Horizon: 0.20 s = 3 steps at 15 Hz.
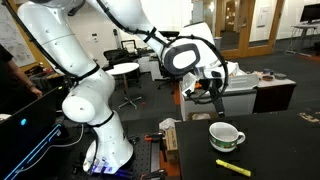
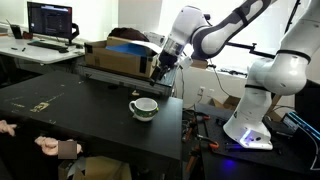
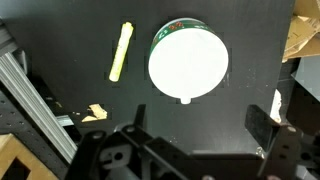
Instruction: Put the yellow sharpie on the table
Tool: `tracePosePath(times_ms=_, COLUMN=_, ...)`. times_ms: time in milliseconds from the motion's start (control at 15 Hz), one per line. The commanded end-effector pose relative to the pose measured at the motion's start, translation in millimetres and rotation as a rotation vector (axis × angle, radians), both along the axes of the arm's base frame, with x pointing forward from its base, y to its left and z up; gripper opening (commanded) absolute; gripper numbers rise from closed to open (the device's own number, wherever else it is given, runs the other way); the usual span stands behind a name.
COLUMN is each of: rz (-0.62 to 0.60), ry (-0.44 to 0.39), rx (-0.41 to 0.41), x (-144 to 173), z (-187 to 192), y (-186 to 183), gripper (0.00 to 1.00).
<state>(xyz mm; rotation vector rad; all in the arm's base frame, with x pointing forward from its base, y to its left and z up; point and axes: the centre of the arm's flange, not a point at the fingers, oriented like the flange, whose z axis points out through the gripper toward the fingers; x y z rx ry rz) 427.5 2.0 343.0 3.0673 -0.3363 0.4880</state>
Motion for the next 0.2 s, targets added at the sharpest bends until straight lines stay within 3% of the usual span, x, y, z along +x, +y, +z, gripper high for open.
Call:
tracePosePath(times_ms=0, rz=0.0, ry=0.0, rx=0.0, x=-0.1, z=-0.1, y=0.0, gripper=1.0)
tracePosePath(times_ms=133, rz=0.0, ry=0.0, rx=0.0, x=-0.2, z=-0.2, y=0.0, gripper=1.0)
